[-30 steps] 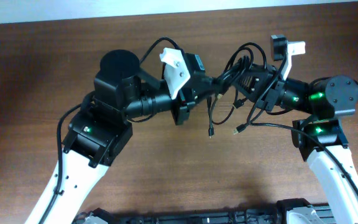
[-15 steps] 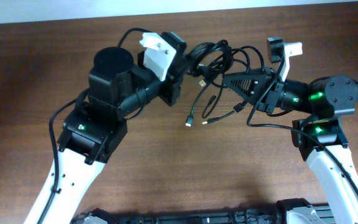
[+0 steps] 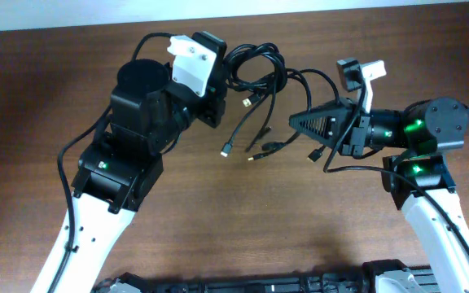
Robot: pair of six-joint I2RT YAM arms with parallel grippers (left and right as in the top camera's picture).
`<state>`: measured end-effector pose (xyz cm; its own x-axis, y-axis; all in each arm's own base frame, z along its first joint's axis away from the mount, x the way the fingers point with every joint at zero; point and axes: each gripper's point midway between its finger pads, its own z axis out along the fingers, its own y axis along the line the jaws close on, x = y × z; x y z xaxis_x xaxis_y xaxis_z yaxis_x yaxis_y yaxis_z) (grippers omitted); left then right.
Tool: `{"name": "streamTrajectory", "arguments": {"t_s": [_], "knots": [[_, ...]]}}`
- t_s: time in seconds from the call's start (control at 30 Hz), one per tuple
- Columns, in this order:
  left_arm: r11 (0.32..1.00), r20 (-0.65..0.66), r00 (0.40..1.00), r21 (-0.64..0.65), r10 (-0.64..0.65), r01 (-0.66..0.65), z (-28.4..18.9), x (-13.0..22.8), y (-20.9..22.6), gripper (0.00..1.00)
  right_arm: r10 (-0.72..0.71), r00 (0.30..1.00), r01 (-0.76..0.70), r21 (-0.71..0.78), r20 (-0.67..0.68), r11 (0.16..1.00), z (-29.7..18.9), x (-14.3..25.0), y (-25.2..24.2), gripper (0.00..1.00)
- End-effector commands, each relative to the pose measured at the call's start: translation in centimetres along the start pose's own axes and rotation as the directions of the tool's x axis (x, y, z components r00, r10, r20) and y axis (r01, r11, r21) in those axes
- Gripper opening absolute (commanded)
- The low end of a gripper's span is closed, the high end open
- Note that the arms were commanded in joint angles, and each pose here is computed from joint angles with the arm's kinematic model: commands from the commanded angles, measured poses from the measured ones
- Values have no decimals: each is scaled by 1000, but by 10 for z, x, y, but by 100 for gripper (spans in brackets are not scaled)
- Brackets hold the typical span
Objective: Untangle cables
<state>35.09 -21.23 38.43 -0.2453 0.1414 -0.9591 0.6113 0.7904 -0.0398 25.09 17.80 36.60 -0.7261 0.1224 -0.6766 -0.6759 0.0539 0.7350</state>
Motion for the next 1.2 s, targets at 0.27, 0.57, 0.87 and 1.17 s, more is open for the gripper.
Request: {"name": "streamTrajectory", "arguments": {"t_s": [0.27,0.57,0.87,1.17], "knots": [[992,125,985,-69,117,-109,-48,-38,4,0,-35,998,34,-28,-45,999,-1,6,9,99],[993,91,990,-64,109,-104,-58,-30,1,0,-32,999,31,-15,-21,999,0,2,7,99],[974,75,988,175,136,-148,-54,-18,-39,0,-33,995,29,45,93,999,-1,-18,-3,99],[907,127,983,385,134,-173,-61,-21,-75,0,-122,959,76,184,255,980,-9,-48,-29,99]]}}
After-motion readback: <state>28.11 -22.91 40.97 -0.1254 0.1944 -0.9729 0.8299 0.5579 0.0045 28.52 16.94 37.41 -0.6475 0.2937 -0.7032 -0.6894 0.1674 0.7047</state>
